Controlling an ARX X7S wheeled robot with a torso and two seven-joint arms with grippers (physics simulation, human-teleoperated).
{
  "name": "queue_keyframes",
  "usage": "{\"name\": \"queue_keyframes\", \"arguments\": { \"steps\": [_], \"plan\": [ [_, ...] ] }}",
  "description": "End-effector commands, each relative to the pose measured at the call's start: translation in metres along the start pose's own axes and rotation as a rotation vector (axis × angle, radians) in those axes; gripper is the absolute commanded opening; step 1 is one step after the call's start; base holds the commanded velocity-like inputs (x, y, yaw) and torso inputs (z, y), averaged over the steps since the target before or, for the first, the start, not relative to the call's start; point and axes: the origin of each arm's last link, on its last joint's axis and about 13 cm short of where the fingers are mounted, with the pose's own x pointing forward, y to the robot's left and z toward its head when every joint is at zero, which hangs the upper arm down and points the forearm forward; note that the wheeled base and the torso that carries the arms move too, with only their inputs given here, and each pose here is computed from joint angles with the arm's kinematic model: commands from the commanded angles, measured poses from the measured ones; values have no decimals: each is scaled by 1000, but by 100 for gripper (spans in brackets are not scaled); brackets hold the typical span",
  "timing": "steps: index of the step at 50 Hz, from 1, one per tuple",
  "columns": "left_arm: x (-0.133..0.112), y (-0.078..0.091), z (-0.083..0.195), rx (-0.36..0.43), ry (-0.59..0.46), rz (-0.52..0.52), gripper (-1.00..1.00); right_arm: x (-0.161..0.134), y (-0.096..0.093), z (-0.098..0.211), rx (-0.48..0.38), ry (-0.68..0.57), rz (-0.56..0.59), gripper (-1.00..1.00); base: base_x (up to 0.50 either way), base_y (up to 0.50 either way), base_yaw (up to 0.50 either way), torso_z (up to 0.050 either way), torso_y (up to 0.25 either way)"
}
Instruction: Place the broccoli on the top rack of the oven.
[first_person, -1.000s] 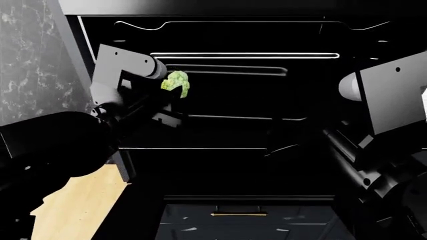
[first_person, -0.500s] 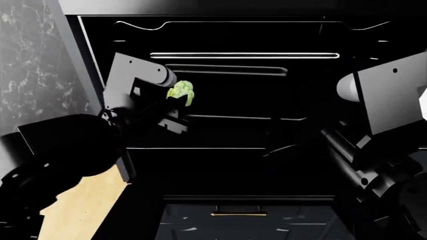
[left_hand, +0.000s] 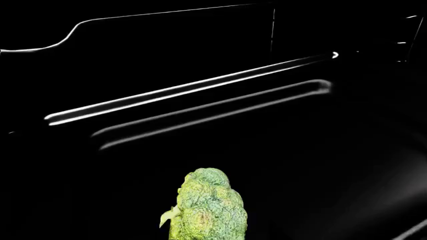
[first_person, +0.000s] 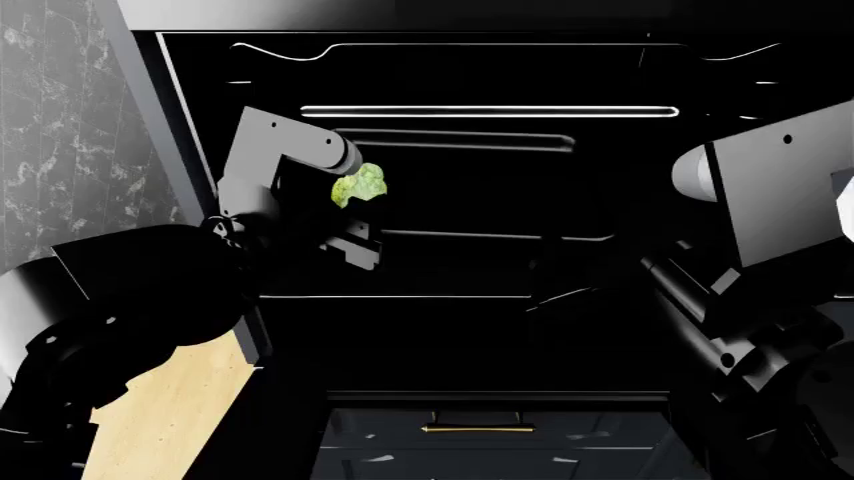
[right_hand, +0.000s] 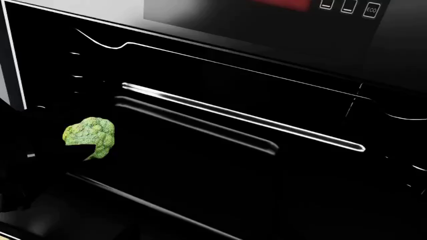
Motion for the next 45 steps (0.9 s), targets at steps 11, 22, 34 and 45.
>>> {"name": "queue_keyframes", "arguments": {
  "steps": [11,22,34,45],
  "plan": [
    [-1,0,-1,-2,7,-3,100,2,0,-1,1,4,8,100,0,0,0,0,0],
    [-14,1,17,-23,-68,-2,100,4,-1,-3,4,6,13,100,0,0,0,0,0],
    [-32,-3,15,-56,-96,-16,100,2,-1,-3,-8,0,8,100,0,0,0,0,0],
    [-62,-8,13,-93,-145,-43,100,-3,-3,-3,-10,-39,6,100,0,0,0,0,0]
  ]
}}
